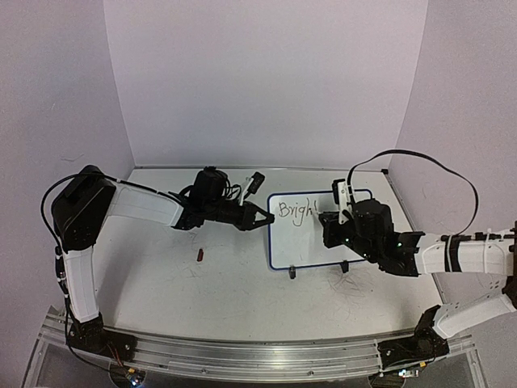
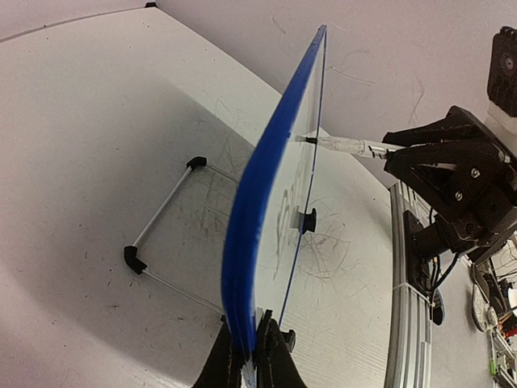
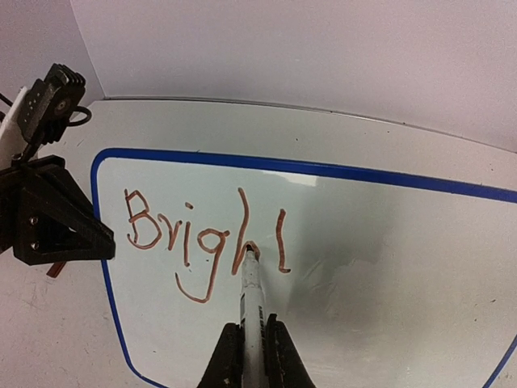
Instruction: Write a sentence on the whiteboard
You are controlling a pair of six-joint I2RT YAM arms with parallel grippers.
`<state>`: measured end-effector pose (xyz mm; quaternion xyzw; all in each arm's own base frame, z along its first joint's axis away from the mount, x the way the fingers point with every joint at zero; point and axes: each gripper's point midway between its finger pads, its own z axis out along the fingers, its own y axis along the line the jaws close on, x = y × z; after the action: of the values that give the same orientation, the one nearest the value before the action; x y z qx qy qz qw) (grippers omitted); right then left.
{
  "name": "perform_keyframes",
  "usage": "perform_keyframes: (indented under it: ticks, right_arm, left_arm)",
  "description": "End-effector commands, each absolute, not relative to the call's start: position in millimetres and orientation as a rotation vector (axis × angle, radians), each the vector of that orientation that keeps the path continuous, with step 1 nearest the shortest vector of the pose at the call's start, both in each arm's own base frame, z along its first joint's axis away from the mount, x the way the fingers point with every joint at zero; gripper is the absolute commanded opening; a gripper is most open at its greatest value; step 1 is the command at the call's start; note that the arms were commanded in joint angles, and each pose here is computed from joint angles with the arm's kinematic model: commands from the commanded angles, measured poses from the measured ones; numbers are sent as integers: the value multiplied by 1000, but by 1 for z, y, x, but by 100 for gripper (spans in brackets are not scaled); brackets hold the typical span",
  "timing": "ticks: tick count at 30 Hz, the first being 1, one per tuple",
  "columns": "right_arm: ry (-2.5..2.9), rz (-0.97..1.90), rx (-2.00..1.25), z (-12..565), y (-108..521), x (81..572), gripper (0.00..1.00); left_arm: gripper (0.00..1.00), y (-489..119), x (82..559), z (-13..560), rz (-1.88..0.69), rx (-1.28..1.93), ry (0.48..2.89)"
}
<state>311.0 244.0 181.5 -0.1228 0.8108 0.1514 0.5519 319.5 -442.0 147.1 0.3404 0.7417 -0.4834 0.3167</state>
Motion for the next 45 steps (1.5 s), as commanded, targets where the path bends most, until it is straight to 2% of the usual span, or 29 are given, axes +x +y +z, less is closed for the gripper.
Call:
perform_keyframes:
  ticks: [1,14,23,45]
  right_arm:
    - [1869,321,-209,201,235,321,0]
    - [1889,222,-122,197,212,322,0]
    - [1825,376,-252,214,226,302,0]
    - [1853,255,-170,205,213,317,0]
  left_arm:
    - [0,-434,324,109,-1114,887,2090]
    - [0,-432,323,108,-1111,889,2096]
    - [0,-435,323,107,-1116,895,2098]
    - [0,-436,324,106,-1089,906,2114]
